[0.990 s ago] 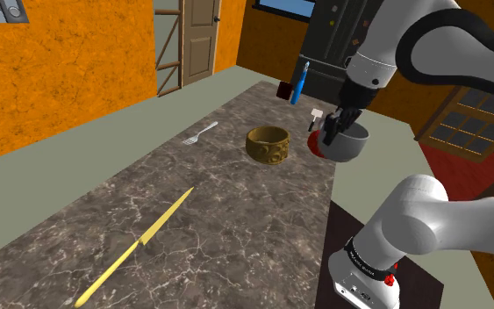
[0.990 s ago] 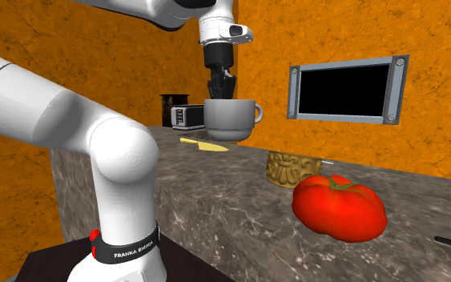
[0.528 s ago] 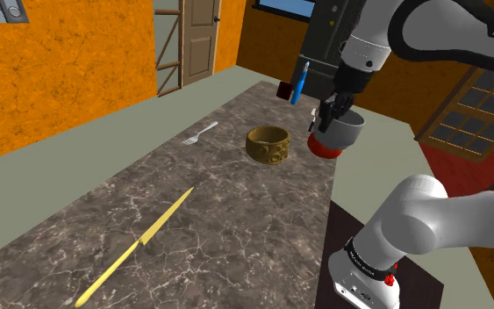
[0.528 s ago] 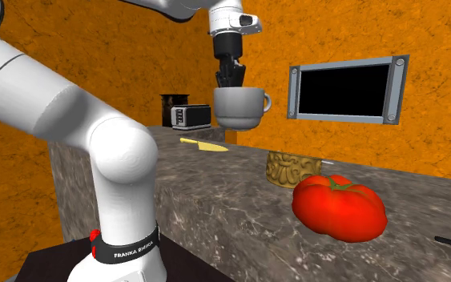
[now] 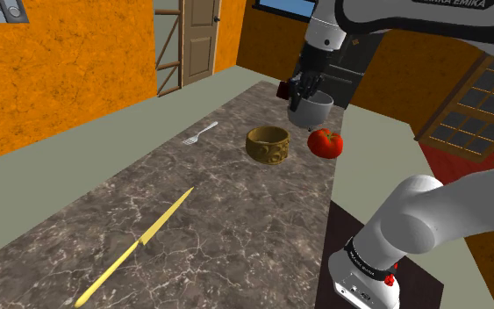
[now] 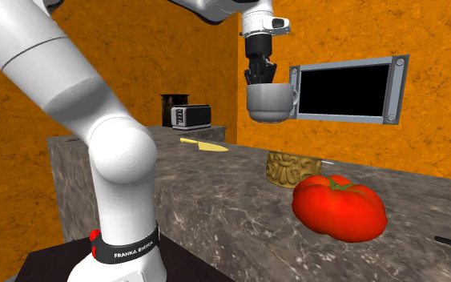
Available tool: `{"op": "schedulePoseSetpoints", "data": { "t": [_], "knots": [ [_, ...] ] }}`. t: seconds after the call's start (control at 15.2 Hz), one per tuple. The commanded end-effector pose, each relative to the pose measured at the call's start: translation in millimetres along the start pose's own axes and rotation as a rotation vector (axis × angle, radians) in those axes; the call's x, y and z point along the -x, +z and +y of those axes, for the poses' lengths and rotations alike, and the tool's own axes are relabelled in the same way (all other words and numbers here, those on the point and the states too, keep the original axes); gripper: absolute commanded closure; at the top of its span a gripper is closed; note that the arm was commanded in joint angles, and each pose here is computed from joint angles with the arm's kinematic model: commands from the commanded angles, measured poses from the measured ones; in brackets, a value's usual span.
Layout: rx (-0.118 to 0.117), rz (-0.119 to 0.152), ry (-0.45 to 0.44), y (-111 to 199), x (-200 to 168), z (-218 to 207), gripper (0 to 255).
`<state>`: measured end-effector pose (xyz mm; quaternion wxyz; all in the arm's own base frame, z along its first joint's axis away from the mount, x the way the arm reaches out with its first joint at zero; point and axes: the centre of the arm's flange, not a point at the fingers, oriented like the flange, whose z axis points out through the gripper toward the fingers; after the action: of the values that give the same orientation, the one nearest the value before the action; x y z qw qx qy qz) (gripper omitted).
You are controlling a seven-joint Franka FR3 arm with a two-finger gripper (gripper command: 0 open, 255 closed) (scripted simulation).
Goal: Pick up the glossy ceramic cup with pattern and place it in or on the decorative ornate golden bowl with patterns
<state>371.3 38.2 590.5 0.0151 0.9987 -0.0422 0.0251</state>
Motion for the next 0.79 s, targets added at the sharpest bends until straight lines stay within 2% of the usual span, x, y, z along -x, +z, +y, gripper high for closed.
{"op": "schedulePoseSetpoints", "data": {
  "t": [0.0, 0.26, 0.73],
  "knots": [
    [0.000, 0.001, 0.000, -3.5, -27.5, 0.3, 255],
    [0.000, 0.001, 0.000, -7.9, -88.2, -5.4, 255],
    [0.000, 0.001, 0.000, 29.0, -86.3, -6.5, 255]
  ]
}}
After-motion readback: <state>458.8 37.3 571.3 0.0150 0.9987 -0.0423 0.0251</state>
